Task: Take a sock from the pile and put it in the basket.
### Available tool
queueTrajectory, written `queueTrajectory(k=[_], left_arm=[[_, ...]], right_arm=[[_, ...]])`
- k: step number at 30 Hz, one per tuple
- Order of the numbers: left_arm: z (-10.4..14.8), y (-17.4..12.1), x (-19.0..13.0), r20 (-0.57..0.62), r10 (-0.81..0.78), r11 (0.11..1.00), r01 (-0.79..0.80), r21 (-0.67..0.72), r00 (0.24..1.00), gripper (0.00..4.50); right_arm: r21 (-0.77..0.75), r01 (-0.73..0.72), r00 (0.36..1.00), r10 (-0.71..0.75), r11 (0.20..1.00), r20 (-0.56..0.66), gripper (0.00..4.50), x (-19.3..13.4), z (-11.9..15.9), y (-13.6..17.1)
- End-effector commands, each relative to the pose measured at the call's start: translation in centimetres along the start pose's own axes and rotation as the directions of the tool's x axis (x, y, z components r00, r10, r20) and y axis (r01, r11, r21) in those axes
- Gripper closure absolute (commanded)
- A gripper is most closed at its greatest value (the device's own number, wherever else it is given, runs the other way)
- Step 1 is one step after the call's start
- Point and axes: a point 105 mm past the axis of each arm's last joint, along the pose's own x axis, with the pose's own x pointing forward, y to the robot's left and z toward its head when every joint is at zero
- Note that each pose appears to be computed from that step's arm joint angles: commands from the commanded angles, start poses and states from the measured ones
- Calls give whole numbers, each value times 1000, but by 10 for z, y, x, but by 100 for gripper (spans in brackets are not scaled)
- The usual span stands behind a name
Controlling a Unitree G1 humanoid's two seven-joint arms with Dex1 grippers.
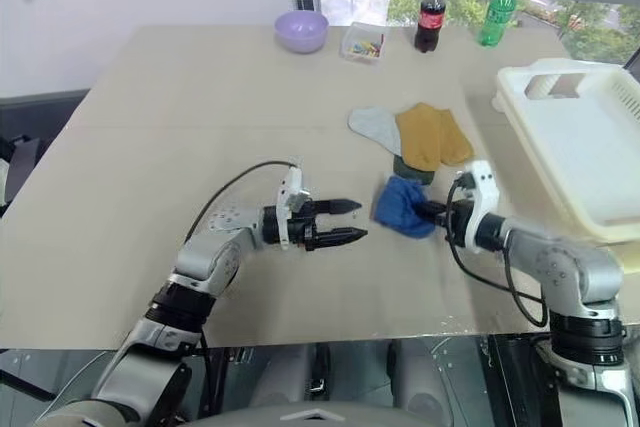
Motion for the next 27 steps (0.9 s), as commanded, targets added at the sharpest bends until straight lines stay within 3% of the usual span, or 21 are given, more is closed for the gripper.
queueTrajectory(k=[1,7,16,20,27], left_arm=[[13,0,11,110,15,993,-28,119,994,121],[26,1,26,232,41,983,-81,165,972,121],[61,-7,43,325,-14,969,-68,239,945,121],[75,-14,46,384,-47,979,-34,200,922,121],[79,-15,46,377,-42,976,-42,213,925,121]], right_arm=[[-61,-27,999,29,998,34,446,-12,20,14],[-160,24,999,-20,987,26,446,-44,46,13],[-223,357,930,-322,907,181,446,-112,105,-40],[-120,589,784,-530,799,324,446,-151,132,-89],[191,678,587,-680,710,440,446,-175,140,-136]])
